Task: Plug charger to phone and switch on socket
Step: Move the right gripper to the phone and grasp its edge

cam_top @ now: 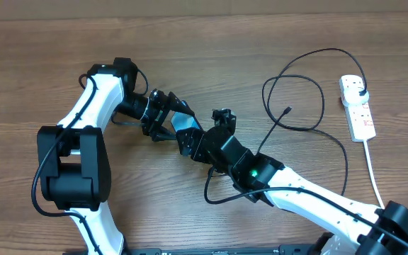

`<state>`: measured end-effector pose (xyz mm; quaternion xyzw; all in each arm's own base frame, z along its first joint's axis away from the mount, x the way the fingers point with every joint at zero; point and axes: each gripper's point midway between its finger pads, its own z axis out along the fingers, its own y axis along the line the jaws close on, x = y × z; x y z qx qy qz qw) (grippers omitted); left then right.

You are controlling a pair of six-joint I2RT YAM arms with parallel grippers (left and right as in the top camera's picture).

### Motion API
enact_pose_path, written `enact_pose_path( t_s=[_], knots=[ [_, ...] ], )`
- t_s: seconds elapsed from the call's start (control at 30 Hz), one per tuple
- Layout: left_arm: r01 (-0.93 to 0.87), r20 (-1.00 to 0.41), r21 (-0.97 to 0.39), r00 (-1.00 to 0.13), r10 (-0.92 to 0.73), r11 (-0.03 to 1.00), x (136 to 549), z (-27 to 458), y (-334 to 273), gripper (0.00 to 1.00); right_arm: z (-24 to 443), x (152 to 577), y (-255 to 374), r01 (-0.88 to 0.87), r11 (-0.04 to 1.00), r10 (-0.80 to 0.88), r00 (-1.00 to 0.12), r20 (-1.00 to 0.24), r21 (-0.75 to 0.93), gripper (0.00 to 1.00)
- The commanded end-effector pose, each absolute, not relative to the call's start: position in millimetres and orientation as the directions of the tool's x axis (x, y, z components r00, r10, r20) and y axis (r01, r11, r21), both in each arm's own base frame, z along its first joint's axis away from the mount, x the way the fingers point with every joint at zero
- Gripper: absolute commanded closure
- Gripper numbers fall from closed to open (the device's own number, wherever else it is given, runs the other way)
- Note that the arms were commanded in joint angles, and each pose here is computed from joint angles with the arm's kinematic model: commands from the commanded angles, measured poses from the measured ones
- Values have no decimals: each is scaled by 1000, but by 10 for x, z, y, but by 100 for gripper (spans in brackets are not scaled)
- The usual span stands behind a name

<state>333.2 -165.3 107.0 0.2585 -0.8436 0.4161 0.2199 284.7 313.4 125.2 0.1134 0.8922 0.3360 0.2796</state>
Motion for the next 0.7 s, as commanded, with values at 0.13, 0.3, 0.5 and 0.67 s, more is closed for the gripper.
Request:
enact_pose_path(
  t_s=[0.13,0.3,0.5,0.67],
  knots=[
    [-623,591,-615,-770,-241,483,3409,1162,-1687,26,1357,2952,3229,-70,754,359,-788,-500,653,27],
    [-621,589,-617,-772,-240,484,3409,1162,-1687,26,1336,3005,3297,-94,748,356,-779,-516,658,30],
    [-621,589,-617,-772,-240,484,3409,1162,-1687,25,1287,3020,3312,-94,751,352,-780,-517,653,39],
    [-621,589,-617,-772,-239,484,3409,1162,-1687,26,1350,3046,3343,-106,735,365,-770,-523,669,49]
  ],
)
